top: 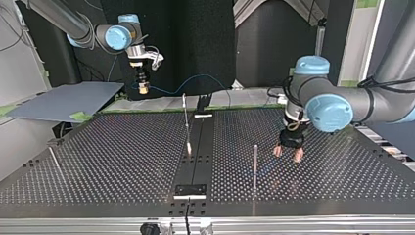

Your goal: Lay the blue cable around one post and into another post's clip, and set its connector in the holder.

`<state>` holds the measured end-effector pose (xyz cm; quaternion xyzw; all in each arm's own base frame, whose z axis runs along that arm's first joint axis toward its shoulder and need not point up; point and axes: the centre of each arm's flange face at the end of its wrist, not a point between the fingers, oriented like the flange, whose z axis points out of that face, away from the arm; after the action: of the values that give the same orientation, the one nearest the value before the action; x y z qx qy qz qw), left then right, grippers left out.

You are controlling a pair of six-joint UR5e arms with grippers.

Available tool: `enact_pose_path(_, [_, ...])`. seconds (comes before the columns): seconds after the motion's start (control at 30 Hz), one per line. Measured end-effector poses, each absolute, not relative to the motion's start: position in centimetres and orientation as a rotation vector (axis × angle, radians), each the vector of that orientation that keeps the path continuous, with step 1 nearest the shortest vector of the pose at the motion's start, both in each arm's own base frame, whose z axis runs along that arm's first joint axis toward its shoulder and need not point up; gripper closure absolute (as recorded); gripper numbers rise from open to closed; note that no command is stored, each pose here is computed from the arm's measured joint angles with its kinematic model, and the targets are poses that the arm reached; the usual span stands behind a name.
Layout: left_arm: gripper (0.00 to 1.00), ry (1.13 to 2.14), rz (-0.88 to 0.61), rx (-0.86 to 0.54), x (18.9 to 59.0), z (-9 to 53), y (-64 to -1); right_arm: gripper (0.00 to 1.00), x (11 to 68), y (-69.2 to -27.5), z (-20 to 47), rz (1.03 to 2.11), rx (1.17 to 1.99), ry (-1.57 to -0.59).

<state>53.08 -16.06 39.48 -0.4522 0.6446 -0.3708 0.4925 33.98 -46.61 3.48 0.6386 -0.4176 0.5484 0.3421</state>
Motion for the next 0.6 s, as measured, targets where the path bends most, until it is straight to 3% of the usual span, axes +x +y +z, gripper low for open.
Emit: enact_pose_path(0.6, [0.00, 1.583, -0.814, -1.019, 53.1, 42.2, -15.8, 0.99, 34.1, -46.5, 3.5, 1.424, 1.665, -1.082])
